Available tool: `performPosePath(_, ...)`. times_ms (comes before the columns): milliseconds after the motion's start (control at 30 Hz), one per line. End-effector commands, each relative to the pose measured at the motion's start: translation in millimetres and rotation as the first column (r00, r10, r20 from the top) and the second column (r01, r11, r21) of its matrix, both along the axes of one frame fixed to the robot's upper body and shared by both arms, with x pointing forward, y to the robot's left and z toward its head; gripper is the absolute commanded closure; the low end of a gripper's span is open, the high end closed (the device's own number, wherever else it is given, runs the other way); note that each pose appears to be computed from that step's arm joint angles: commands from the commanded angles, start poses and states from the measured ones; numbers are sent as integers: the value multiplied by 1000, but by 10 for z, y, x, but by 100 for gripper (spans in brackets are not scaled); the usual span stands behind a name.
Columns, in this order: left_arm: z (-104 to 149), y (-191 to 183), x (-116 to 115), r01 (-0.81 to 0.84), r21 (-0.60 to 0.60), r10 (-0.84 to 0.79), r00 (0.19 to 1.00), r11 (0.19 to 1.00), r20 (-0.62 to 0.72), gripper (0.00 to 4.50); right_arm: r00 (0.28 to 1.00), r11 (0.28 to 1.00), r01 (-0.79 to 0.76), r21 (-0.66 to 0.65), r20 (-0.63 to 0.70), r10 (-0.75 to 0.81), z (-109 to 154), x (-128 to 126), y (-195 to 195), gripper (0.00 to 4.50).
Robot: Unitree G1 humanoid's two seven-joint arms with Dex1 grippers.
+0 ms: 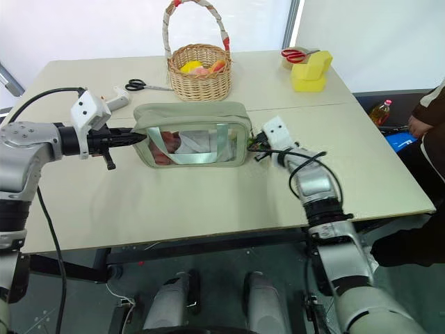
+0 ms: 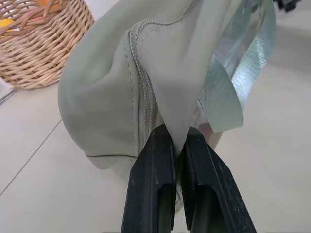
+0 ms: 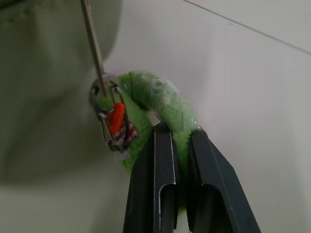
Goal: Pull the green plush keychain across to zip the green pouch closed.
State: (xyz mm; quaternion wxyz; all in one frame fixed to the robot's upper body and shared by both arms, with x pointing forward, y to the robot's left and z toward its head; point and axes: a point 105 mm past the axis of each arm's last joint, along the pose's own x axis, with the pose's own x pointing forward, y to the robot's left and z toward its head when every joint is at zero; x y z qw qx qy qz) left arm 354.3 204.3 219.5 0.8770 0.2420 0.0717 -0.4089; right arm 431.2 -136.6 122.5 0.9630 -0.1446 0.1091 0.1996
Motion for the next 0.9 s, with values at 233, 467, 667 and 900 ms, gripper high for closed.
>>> performPosePath(233, 51, 35, 8, -27, -3, 27, 999, 1000, 36, 450, 994, 990, -90, -112, 48, 95, 12, -69, 1, 448)
performPosePath(467, 140, 84, 16, -36, -80, 37, 999, 996, 17, 191, 965, 968, -244, -49, 83, 248, 668, -381, -113, 185)
performPosePath(667, 373, 269, -4, -63, -151, 68, 997, 987, 26, 1, 930, 929, -365, -69, 14, 366, 1189, -802, -417, 0)
performPosePath(900, 723, 490, -22, -88, -193, 102, 993, 977, 64, 1, 839, 828, -545, 131, 85, 538, 2197, -1223, -433, 0)
